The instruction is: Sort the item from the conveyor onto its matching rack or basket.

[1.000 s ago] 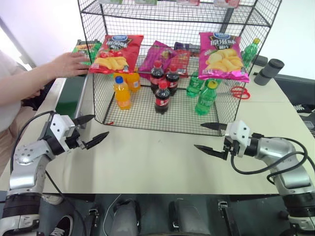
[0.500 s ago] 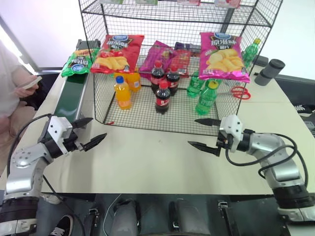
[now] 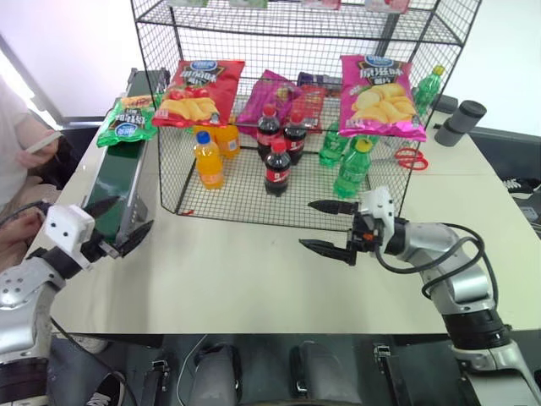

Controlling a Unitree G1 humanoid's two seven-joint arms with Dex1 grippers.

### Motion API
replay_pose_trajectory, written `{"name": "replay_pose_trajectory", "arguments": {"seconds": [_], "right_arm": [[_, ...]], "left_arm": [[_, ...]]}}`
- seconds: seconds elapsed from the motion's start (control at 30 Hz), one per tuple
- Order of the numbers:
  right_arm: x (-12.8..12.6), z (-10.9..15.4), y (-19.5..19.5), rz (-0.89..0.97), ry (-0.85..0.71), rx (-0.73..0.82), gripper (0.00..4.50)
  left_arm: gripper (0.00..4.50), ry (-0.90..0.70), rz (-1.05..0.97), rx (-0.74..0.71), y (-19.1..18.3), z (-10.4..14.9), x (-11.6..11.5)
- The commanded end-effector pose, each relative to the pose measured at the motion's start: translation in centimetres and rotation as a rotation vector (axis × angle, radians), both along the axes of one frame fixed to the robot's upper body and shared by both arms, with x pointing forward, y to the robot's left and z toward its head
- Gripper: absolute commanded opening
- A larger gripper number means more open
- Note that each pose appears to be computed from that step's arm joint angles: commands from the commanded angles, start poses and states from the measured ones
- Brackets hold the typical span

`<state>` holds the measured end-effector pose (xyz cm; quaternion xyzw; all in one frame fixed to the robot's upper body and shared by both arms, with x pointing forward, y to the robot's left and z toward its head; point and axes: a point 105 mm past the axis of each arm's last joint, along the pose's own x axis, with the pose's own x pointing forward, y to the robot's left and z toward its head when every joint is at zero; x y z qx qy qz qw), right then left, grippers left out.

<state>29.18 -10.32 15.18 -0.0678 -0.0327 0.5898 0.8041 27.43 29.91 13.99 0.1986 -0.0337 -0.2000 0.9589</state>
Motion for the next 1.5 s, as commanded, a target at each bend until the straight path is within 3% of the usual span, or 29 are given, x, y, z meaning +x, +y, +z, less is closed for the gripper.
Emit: {"name": "replay_pose_trajectory", "arguments": {"seconds": [0.03, 0.27, 0.43, 0.87, 1.5], "right_arm": [[-0.9, 1.2, 2.1, 0.119, -0.018, 0.046, 4.30], [-1.9, 0.7, 3.9, 0.255, -0.019, 0.075, 4.30], [-0.4, -0.2, 3.7, 0.205, -0.019, 0.034, 4.30], [-0.5, -0.5, 3.6, 0.176, -0.028, 0.024, 4.30], [-0.5, -0.6, 3.6, 0.162, -0.047, 0.003, 4.30]], "left_arm": [[4.50, -0.066, 0.081, 0.153, 1.4, 1.0, -1.2], [4.50, -0.154, 0.271, 0.556, 5.3, 1.6, -2.2], [4.50, -0.151, 0.257, 0.806, 6.0, 0.4, -2.8], [4.50, -0.143, 0.217, 0.934, 5.7, -0.8, -2.7], [4.50, -0.138, 0.207, 0.921, 5.0, -0.4, -2.1]]}}
